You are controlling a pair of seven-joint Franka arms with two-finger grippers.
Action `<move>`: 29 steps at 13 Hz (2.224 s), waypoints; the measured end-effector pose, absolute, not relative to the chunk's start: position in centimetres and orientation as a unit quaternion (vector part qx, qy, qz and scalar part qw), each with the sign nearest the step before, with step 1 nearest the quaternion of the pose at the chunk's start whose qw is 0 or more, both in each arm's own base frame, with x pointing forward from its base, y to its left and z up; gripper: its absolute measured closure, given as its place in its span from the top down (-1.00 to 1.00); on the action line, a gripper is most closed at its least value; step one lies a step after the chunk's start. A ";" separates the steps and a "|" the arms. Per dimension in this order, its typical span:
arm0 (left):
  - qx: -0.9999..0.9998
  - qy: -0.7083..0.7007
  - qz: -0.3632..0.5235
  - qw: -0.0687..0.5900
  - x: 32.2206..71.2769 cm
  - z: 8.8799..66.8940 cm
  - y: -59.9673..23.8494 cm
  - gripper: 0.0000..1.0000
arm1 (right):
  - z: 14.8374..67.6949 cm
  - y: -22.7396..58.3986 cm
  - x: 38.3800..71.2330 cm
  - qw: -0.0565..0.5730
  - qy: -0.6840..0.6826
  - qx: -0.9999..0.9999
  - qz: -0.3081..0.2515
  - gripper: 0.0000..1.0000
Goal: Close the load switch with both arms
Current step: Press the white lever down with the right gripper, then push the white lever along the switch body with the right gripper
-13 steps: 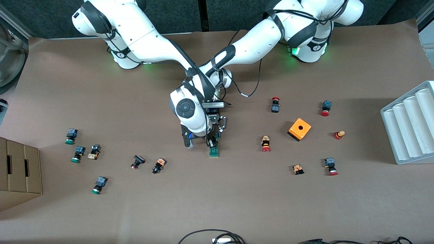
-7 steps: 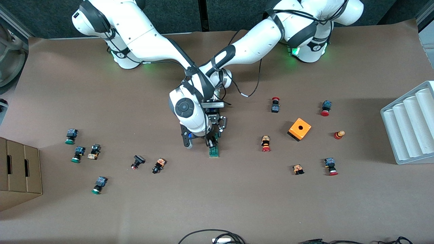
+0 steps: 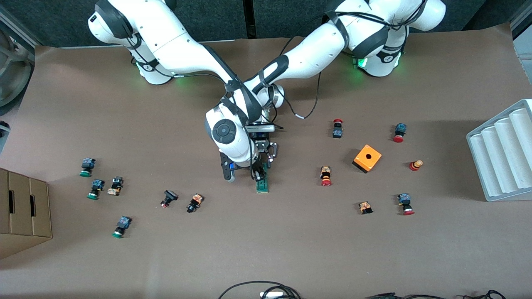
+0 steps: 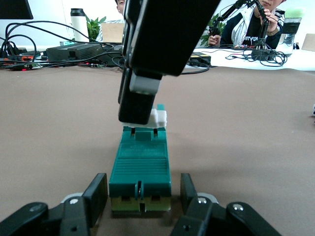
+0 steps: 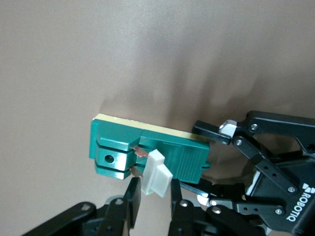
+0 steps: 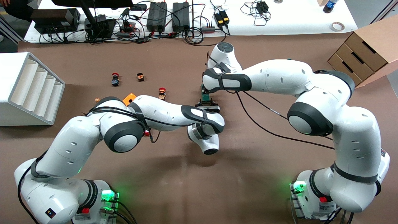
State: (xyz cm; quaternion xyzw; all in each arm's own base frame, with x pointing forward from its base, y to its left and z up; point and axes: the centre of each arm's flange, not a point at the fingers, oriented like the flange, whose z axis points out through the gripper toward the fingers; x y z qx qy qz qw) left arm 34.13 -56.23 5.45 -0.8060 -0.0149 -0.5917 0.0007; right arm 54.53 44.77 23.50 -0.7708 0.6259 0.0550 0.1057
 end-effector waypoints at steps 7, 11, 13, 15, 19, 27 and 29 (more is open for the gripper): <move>-0.806 -0.015 -0.592 0.001 34.1 5.5 -56.2 0.34 | 24.3 44.4 55.4 0.107 0.629 -0.768 0.057 -0.44; -0.806 -0.015 -0.592 0.001 34.1 5.5 -56.2 0.34 | 24.3 44.1 55.5 0.105 0.631 -0.767 0.058 -0.47; -0.806 -0.015 -0.592 0.001 34.1 5.5 -56.2 0.34 | 24.3 44.0 55.6 0.105 0.632 -0.766 0.058 -0.59; -0.806 -0.015 -0.592 0.001 34.1 5.5 -56.2 0.34 | 24.4 43.9 55.7 0.106 0.632 -0.766 0.057 -0.63; -0.806 -0.015 -0.592 0.001 34.1 5.5 -56.2 0.34 | 24.8 43.8 56.2 0.107 0.633 -0.764 0.057 -0.66; -0.806 -0.015 -0.592 0.001 34.1 5.5 -56.2 0.34 | 24.5 42.9 57.1 0.102 0.639 -0.760 0.057 -0.66; -0.806 -0.015 -0.592 0.001 34.1 5.5 -56.2 0.34 | 24.5 43.0 57.5 0.104 0.639 -0.760 0.057 -0.66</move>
